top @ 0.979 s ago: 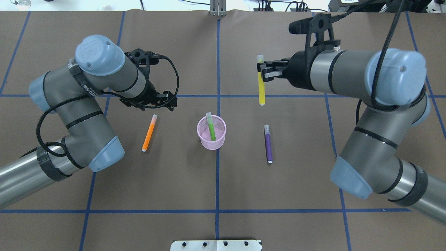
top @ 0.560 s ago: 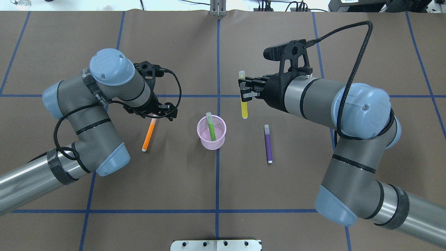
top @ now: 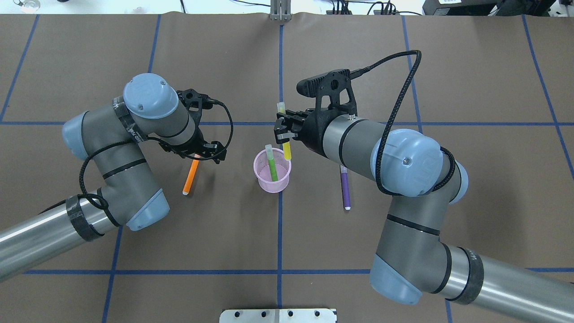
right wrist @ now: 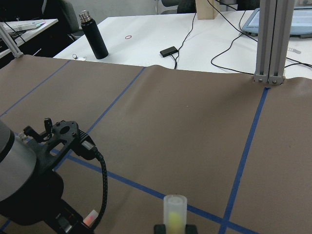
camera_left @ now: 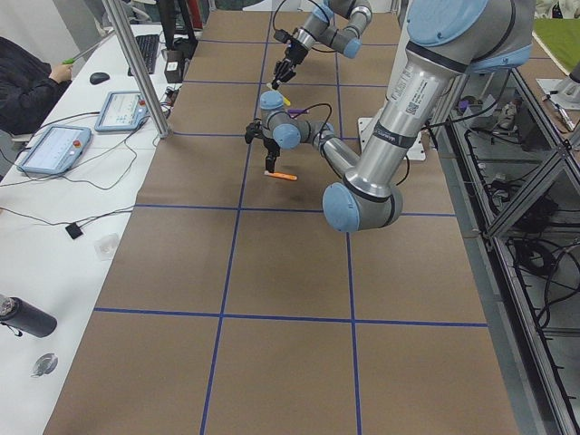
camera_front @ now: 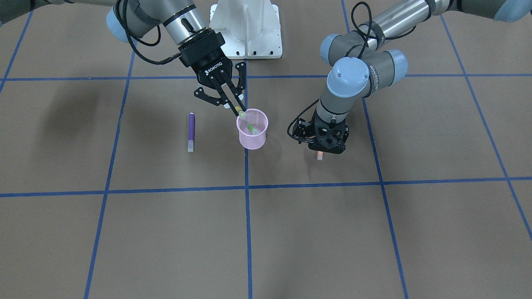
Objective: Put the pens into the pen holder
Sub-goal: 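Lower yellow marker into cup with right gripper while left lifts orange marker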
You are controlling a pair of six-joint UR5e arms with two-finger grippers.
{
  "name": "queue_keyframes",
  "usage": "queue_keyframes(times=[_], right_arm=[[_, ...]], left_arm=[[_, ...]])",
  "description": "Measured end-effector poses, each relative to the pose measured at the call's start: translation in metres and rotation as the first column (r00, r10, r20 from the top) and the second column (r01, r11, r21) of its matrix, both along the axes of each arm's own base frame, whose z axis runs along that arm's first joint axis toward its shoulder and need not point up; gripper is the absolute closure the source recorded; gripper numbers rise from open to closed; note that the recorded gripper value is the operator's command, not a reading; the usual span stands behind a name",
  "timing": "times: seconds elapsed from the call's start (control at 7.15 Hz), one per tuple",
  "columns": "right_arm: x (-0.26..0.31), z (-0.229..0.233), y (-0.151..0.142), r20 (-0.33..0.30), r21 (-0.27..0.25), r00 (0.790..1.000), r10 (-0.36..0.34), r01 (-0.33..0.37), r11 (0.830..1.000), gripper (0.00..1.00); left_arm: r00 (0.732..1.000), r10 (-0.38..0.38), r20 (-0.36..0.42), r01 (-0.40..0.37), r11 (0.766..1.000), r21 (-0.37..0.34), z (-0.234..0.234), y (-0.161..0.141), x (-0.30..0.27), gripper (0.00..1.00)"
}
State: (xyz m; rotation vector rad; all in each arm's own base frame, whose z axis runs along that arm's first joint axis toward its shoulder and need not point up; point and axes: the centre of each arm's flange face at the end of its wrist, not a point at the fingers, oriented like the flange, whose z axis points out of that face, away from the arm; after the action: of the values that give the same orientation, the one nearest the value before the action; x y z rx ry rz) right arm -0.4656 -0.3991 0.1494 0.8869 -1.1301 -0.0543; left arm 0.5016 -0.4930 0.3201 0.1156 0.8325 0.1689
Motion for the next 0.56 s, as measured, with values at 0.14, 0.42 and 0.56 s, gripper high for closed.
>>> queue_keyframes(times=[0.14,0.42,0.56], right_arm=[[-0.0028,-0.0008,0.0,-0.001,-0.001,1.0,0.0,0.0,1.0,1.0],[-0.0069,-0.0003,0.0027,-0.003,-0.001,1.0,0.002,-0.002,1.0,1.0],[-0.0083,0.0,0.0037,-0.004,0.0,1.0,0.004,-0.004,1.0,1.0]], left_arm=[[1.0,0.011,0.01,-0.011,1.0,0.005,0.006,-0.0016,0.002,0.19],[1.0,0.019,0.02,-0.019,1.0,0.005,0.013,-0.0041,0.0055,0.47],[1.0,0.02,0.019,-0.02,1.0,0.006,0.014,-0.0043,0.0061,0.49]])
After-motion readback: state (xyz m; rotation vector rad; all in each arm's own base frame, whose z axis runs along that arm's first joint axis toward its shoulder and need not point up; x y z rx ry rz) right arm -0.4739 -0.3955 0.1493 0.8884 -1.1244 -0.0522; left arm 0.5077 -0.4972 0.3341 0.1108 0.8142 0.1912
